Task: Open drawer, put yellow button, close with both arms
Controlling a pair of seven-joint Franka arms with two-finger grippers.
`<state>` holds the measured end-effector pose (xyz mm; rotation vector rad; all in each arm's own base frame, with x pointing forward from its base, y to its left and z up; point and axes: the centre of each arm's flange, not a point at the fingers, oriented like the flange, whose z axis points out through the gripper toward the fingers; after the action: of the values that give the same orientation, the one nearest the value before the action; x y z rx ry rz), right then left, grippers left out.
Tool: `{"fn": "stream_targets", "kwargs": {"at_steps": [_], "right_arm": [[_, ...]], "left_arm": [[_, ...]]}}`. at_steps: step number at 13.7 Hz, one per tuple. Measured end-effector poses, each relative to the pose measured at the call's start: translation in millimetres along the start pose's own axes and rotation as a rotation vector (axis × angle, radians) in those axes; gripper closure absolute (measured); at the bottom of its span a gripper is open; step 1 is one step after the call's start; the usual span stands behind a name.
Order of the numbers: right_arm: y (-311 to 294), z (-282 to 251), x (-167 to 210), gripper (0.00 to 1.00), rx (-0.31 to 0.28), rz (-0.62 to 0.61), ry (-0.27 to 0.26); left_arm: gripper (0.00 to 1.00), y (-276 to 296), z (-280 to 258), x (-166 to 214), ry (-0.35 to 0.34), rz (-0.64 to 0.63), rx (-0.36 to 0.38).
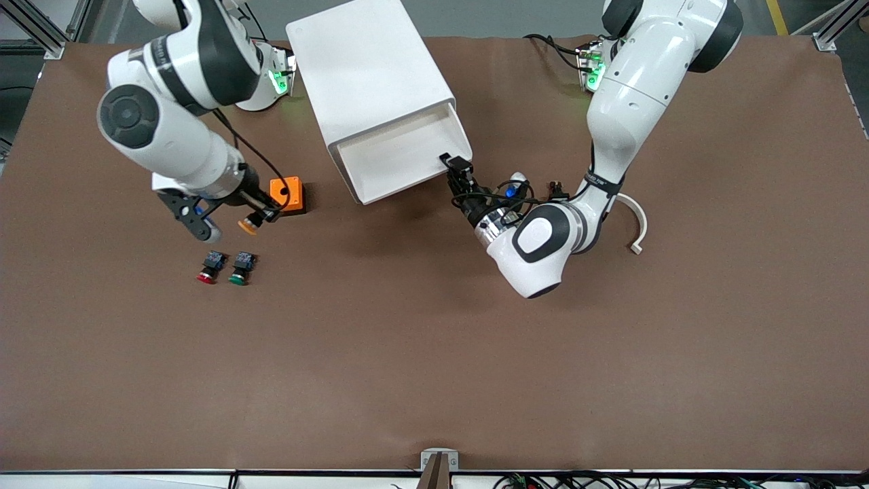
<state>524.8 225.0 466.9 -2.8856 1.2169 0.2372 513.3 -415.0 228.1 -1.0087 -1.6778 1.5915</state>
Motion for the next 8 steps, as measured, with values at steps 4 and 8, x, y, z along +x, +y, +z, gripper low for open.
{"fn": "stream_targets", "kwargs": {"at_steps": [4, 8], "right_arm": [[-20, -1, -62, 0.59, 0.006, 0.058, 0.012], [-33, -1, -103, 0.59, 0.026, 0.114, 0.016]], "left_arm": [[0.86, 1, -12, 3, -0.023, 0.000, -0.010], [0.81, 3, -19, 5, -0.039, -0.003, -0.016]]}}
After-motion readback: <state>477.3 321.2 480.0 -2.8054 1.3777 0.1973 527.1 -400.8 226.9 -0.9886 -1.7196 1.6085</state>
